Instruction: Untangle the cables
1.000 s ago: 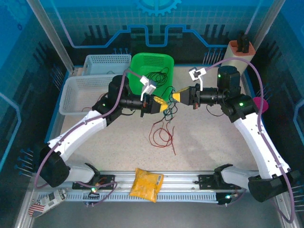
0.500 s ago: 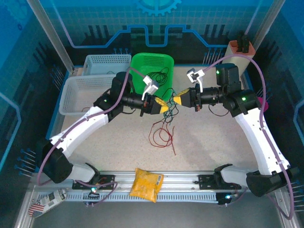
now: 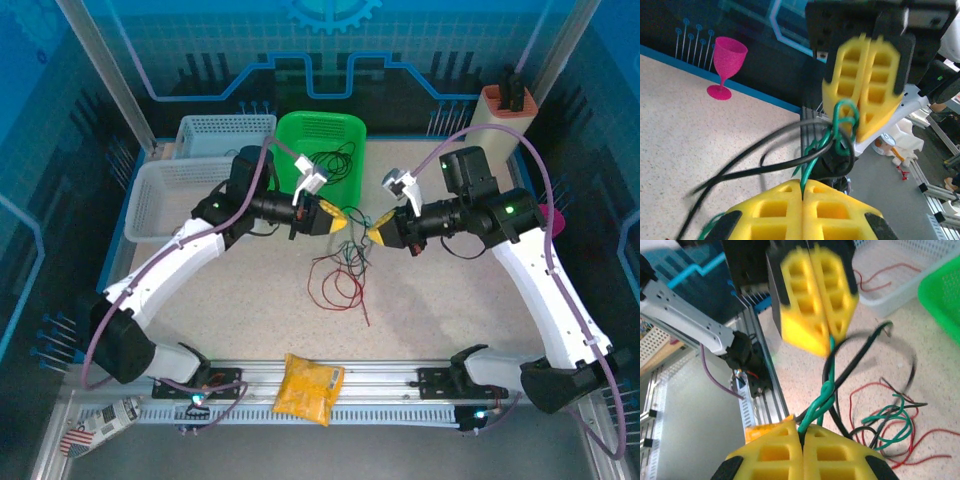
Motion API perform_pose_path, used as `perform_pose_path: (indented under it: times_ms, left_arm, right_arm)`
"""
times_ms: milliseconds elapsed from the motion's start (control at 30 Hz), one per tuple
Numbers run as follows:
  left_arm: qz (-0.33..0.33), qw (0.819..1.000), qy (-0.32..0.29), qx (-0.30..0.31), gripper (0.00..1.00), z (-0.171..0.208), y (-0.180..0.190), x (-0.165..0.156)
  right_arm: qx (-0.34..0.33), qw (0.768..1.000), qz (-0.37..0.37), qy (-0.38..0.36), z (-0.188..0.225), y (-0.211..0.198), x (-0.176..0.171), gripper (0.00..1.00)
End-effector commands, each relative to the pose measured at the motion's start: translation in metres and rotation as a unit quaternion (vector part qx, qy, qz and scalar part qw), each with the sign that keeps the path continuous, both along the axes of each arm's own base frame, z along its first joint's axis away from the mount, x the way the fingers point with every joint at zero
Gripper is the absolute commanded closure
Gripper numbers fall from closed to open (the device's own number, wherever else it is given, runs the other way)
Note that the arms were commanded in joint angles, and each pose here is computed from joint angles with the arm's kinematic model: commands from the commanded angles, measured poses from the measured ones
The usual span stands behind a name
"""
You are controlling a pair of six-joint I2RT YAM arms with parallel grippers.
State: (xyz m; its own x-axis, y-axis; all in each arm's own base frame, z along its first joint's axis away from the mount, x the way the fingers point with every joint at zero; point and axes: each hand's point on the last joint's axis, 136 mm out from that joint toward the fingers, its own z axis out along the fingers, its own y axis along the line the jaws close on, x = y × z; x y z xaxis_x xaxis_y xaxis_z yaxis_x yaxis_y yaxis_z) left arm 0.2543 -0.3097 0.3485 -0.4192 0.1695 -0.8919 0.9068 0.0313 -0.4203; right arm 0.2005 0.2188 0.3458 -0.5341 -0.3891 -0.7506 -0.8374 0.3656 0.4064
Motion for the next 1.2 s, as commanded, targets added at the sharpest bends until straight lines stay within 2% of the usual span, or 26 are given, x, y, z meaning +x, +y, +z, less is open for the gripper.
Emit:
perform_pose_path:
  times_ms: [0, 300, 533, 600, 700, 733, 767, 867, 1167]
  left_arm:
    - [0.001, 0.996, -0.076, -0.036, 1.0, 0.042, 0.005, 0.003]
    - [0.002, 0.998, -0.06, -0.036, 1.0, 0.032, 0.007, 0.001]
    - [0.01, 0.999, -0.035, -0.023, 1.0, 0.01, 0.008, -0.003]
    - [0.015, 0.999, -0.031, -0.02, 0.86, 0.005, 0.009, -0.004]
    - [0.023, 0.999, -0.033, -0.018, 0.57, 0.002, 0.013, -0.008]
    - [0.03, 0.999, -0.038, -0.016, 0.5, 0.002, 0.015, -0.01]
    - [0.037, 0.998, -0.043, -0.013, 0.46, 0.003, 0.018, -0.011]
    - [0.057, 0.997, -0.051, -0.002, 0.4, 0.002, 0.026, -0.015]
    - [0.074, 0.997, -0.027, 0.006, 0.42, -0.014, 0.014, -0.026]
  right_arm:
    - [-0.069, 0.996, 0.006, 0.058, -0.033, -0.012, -0.02, 1.0]
    - [-0.013, 0.999, -0.028, 0.029, -0.011, -0.003, -0.002, 1.0]
    - [0.078, 0.996, -0.043, 0.027, 0.013, 0.002, 0.012, 1.0]
    - [0.088, 0.995, -0.046, 0.032, 0.014, 0.002, 0.014, 1.0]
    - [0.073, 0.995, -0.061, 0.037, 0.007, -0.002, 0.018, 1.0]
    - [0.066, 0.995, -0.065, 0.04, 0.004, -0.004, 0.02, 1.0]
    - [0.061, 0.995, -0.068, 0.042, 0.003, -0.004, 0.021, 1.0]
    - [0.059, 0.994, -0.078, 0.044, 0.002, -0.006, 0.024, 1.0]
    - [0.063, 0.993, -0.091, 0.047, 0.003, -0.007, 0.027, 1.0]
